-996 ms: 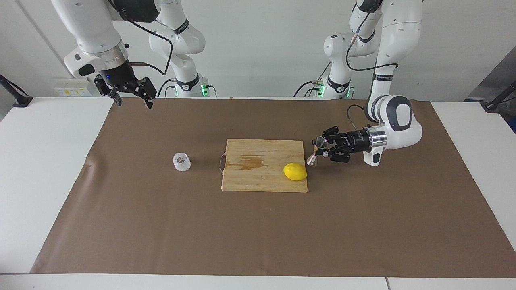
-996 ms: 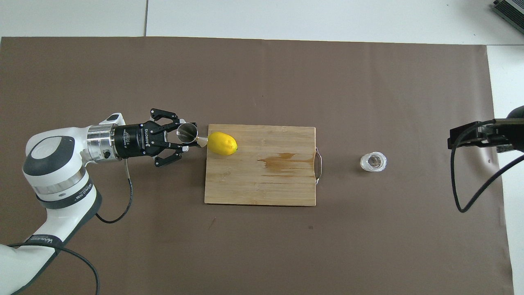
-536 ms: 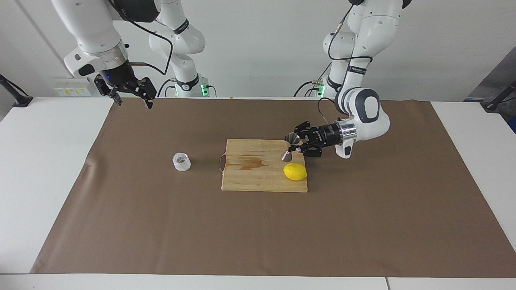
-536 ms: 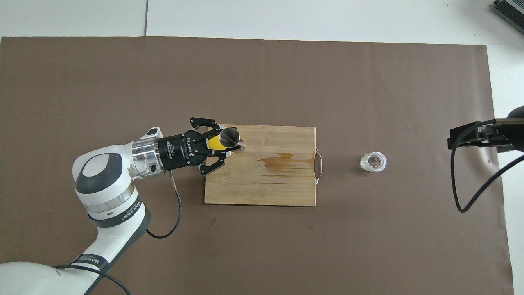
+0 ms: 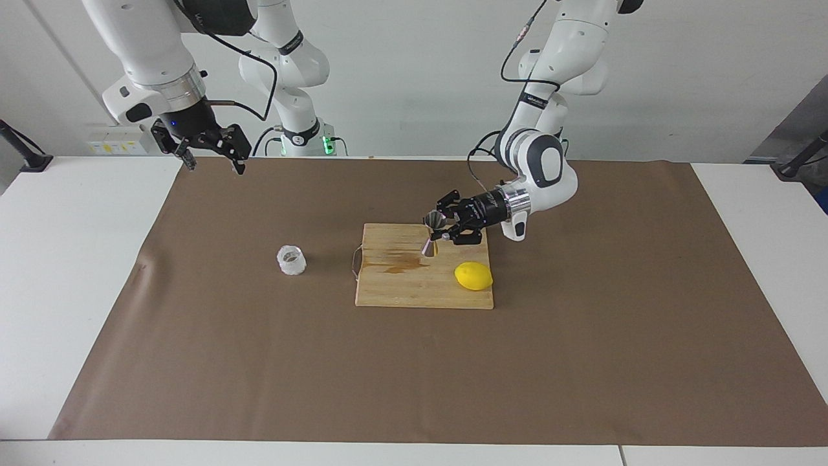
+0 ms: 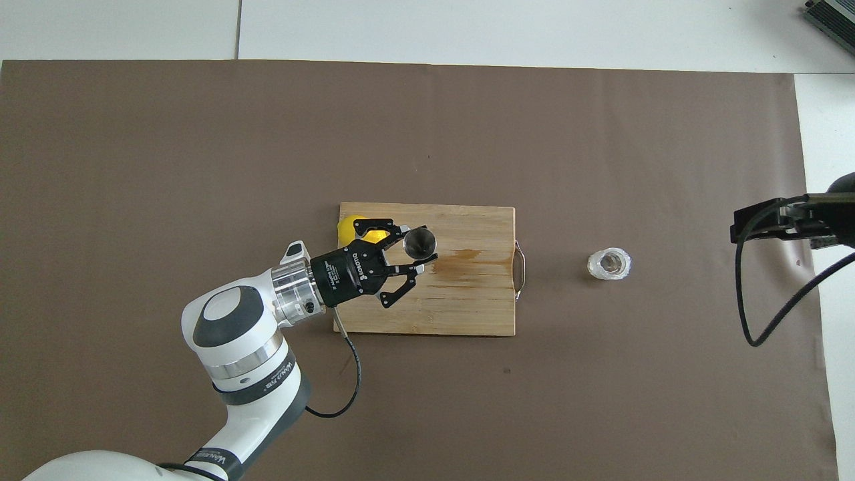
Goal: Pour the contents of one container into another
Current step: 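Lower the metal cup onto the board and open the left gripper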
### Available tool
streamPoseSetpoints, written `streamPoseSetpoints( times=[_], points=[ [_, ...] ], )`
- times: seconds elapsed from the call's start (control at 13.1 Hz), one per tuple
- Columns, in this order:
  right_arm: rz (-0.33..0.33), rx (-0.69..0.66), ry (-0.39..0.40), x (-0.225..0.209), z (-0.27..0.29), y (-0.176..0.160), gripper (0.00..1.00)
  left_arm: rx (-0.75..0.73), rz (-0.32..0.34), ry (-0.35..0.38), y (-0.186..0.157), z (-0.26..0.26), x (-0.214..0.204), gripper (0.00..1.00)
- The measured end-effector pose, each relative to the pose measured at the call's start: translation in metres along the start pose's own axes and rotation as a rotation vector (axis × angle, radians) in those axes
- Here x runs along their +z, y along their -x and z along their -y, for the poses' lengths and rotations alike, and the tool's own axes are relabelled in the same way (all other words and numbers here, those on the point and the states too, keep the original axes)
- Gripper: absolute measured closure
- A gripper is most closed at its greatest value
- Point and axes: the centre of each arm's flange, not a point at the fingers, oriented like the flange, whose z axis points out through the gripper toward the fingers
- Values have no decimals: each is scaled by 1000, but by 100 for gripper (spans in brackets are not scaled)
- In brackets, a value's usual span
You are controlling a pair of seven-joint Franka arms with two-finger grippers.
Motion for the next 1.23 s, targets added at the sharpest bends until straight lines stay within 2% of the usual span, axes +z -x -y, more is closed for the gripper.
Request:
streamPoseSetpoints(
  times=[0.69,1.23],
  points=[
    [0,0,0,0,0,0,0,-28,-22,21,-42,16,14,57],
    [0,0,0,0,0,0,0,-38,-38,33,-59,18,14,57]
  ],
)
